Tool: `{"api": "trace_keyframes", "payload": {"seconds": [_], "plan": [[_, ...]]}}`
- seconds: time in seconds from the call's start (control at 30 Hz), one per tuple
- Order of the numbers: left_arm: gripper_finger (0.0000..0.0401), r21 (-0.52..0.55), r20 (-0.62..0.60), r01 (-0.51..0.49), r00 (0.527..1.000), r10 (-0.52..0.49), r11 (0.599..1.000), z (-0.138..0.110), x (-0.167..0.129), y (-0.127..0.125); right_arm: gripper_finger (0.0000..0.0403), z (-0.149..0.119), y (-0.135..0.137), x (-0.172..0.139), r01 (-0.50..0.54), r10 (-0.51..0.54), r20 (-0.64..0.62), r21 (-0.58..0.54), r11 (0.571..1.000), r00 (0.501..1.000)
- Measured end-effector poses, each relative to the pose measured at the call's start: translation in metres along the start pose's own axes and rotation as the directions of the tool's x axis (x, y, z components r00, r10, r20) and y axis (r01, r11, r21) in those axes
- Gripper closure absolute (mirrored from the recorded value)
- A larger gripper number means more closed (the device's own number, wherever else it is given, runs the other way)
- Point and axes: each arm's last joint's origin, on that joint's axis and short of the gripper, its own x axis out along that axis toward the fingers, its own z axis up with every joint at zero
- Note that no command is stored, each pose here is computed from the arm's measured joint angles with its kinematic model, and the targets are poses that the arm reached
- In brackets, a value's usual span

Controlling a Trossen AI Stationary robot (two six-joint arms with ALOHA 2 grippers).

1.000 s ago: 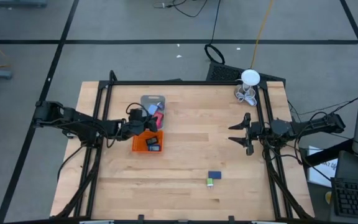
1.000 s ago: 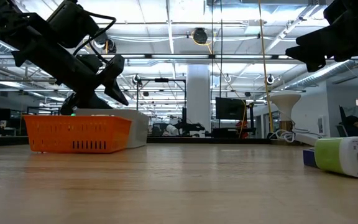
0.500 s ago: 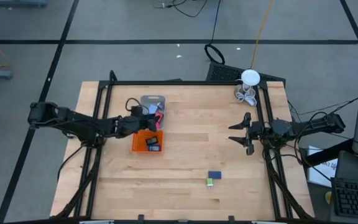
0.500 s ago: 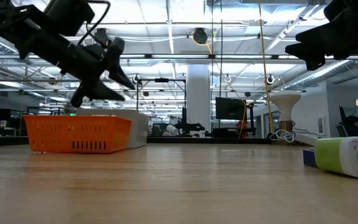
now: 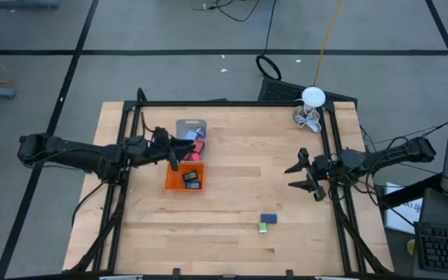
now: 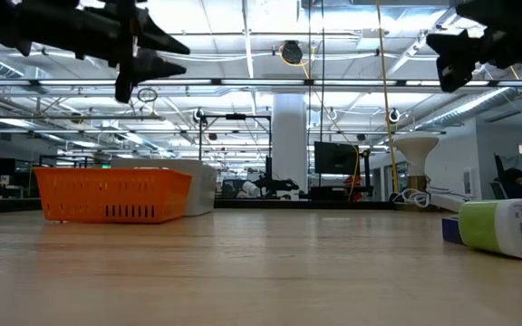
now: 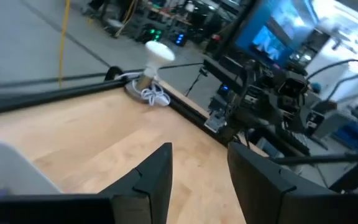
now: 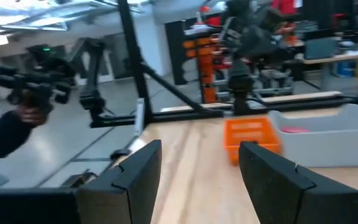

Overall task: Pick & Place Office items
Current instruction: Put the dark blue digital timer into the orange bin

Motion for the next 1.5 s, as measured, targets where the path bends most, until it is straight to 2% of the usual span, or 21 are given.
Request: {"api": "trace_keyframes", "payload": {"seconds": [0.1,0.23,0.37,0.47,0.57,0.67,1.0,1.1,1.37,1.5], "plan": [[0.0238,0.06,-0.001,0.024,1.0,-0.024,0.998,0.002,-0.002,-0.001,0.0198,-0.003,0.006,0.011,-0.046,0.046,-0.006,-0.007,0.999,0.999],[0.0226,0.076,-0.043,0.04,0.998,-0.037,0.996,-0.001,-0.002,0.0,0.0198,-0.007,0.018,0.028,-0.09,0.087,-0.05,-0.048,0.995,0.995],[0.0214,0.1,-0.093,0.015,0.996,-0.006,0.995,-0.006,-0.003,0.003,0.0198,-0.008,0.034,0.049,-0.03,0.009,-0.197,-0.103,0.994,0.98],[0.0206,0.111,-0.125,-0.004,0.992,0.018,0.994,-0.009,-0.003,0.005,0.0198,-0.016,0.046,0.061,0.038,-0.093,-0.354,-0.159,0.986,0.931],[0.0199,0.12,-0.138,-0.019,0.99,0.035,0.993,-0.011,-0.002,0.006,0.0198,-0.027,0.057,0.072,0.121,-0.199,-0.444,-0.197,0.973,0.874],[0.0193,0.124,-0.139,-0.02,0.99,0.038,0.992,-0.012,-0.002,0.006,0.0197,-0.044,0.065,0.079,0.138,-0.217,-0.512,-0.188,0.972,0.831],[0.0208,0.12,-0.137,-0.02,0.99,0.037,0.993,-0.011,-0.002,0.006,0.0197,-0.078,0.092,0.094,0.116,-0.17,-0.638,-0.126,0.985,0.751],[0.0216,0.111,-0.136,-0.021,0.99,0.036,0.994,-0.011,-0.002,0.006,0.0197,-0.086,0.098,0.1,0.108,-0.173,-0.662,-0.138,0.985,0.73],[0.0232,0.084,-0.13,-0.022,0.991,0.032,0.996,-0.011,-0.002,0.006,0.0195,-0.11,0.097,0.102,0.145,-0.221,-0.723,-0.167,0.975,0.654],[0.0238,0.086,-0.13,-0.021,0.991,0.032,0.996,-0.011,-0.002,0.006,0.0171,-0.116,0.097,0.102,0.137,-0.211,-0.743,-0.161,0.977,0.635]]}}
